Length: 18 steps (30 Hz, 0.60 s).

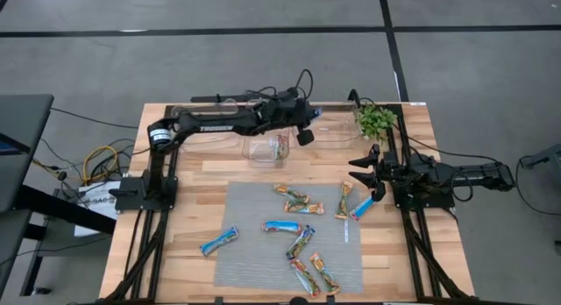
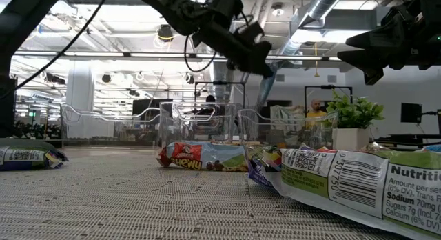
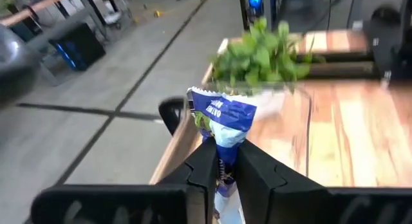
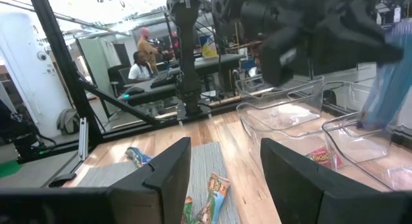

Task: Pick and place Granola Bars by type
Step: Put the blue granola bar into the right transparent bin

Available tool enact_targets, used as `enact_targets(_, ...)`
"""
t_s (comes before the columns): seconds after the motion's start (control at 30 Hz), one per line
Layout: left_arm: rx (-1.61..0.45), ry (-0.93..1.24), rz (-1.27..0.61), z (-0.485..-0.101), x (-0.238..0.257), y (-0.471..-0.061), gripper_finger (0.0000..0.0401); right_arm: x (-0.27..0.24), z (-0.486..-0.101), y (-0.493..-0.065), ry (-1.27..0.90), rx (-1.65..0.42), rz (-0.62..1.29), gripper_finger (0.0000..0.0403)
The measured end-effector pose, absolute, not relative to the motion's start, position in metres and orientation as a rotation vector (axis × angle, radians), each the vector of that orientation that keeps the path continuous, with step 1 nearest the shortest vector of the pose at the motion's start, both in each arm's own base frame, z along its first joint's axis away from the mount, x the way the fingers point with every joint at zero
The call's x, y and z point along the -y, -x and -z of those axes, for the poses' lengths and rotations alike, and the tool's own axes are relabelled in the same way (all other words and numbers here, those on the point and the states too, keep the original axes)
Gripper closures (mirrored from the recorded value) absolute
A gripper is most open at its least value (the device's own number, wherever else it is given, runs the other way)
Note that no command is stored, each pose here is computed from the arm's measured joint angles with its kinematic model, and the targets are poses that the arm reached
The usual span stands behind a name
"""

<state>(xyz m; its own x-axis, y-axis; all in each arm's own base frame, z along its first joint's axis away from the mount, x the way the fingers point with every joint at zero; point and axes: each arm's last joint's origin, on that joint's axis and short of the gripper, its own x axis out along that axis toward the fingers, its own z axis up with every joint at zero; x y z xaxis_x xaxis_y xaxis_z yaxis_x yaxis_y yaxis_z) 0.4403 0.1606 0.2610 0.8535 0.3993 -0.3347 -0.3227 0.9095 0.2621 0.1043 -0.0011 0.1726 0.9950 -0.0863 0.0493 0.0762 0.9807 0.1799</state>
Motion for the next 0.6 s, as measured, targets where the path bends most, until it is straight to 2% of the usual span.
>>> enact_targets(0.4, -0.421, -0.219, -0.374, -0.2539, -0.1620, -0.4417, 0.0283, 0.0011, -0.1725, -0.1043, -0.179, 0.057, 0.082, 0.0222)
enact_targets(0.6, -0.420, -0.212, -0.375, -0.2539, -0.1620, -0.4417, 0.0274, 0.0011, -0.1725, -0.1043, -0.179, 0.057, 0.082, 0.0221)
